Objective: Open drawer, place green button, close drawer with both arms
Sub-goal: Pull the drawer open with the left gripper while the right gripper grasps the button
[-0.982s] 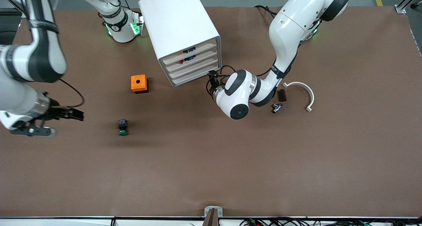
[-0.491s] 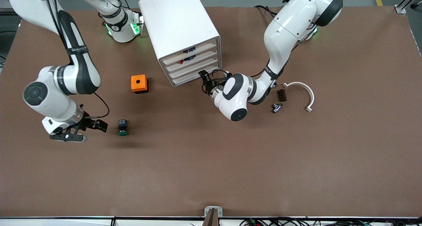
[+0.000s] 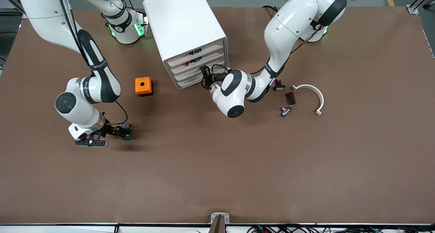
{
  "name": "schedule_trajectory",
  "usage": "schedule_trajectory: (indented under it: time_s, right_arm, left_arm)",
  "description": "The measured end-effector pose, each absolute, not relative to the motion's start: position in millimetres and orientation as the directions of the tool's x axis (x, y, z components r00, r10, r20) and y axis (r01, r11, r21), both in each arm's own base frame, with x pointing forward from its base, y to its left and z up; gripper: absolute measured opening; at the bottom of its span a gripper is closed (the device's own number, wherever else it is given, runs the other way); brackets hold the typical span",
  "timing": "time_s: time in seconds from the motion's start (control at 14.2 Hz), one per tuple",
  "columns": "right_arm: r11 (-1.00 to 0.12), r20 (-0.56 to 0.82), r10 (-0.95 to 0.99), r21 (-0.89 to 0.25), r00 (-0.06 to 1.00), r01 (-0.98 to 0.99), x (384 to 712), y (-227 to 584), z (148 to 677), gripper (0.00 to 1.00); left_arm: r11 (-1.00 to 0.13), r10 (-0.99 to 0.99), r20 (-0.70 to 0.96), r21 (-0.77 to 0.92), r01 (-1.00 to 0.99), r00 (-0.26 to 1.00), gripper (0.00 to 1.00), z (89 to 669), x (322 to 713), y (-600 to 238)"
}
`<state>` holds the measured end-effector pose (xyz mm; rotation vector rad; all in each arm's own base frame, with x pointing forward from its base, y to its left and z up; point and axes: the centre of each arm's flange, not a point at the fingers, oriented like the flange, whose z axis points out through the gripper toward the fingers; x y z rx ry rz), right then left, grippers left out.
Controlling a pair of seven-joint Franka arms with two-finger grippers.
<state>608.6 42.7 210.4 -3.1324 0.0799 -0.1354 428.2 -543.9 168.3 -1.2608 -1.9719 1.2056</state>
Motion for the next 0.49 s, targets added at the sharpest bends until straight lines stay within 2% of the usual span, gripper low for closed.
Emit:
schedule_trajectory:
  time_s: [0.07, 0.21, 0.35, 0.49]
  right_arm:
    - [-0.999, 0.079, -0.046, -0.012, 0.996, -0.045, 607, 48, 207, 1.0]
    - [-0.999, 0.058, -0.038, -0.023, 0.998, -0.036, 599, 58, 199, 1.0]
    - [-0.999, 0.032, -0.028, -0.029, 0.999, -0.027, 589, 66, 190, 1.0]
    - [-0.999, 0.017, -0.022, -0.03, 1.0, -0.022, 581, 69, 183, 1.0]
  left_arm:
    - [0.164, 0.898, -0.056, -0.877, 0.451, -0.437, 0.47, 166, 426, -545]
    - [0.134, 0.9, -0.082, -0.883, 0.45, -0.427, 0.32, 160, 423, -546]
    - [0.118, 0.904, -0.092, -0.885, 0.45, -0.417, 0.31, 156, 418, -549]
    - [0.121, 0.901, -0.086, -0.891, 0.438, -0.424, 0.14, 156, 418, -550]
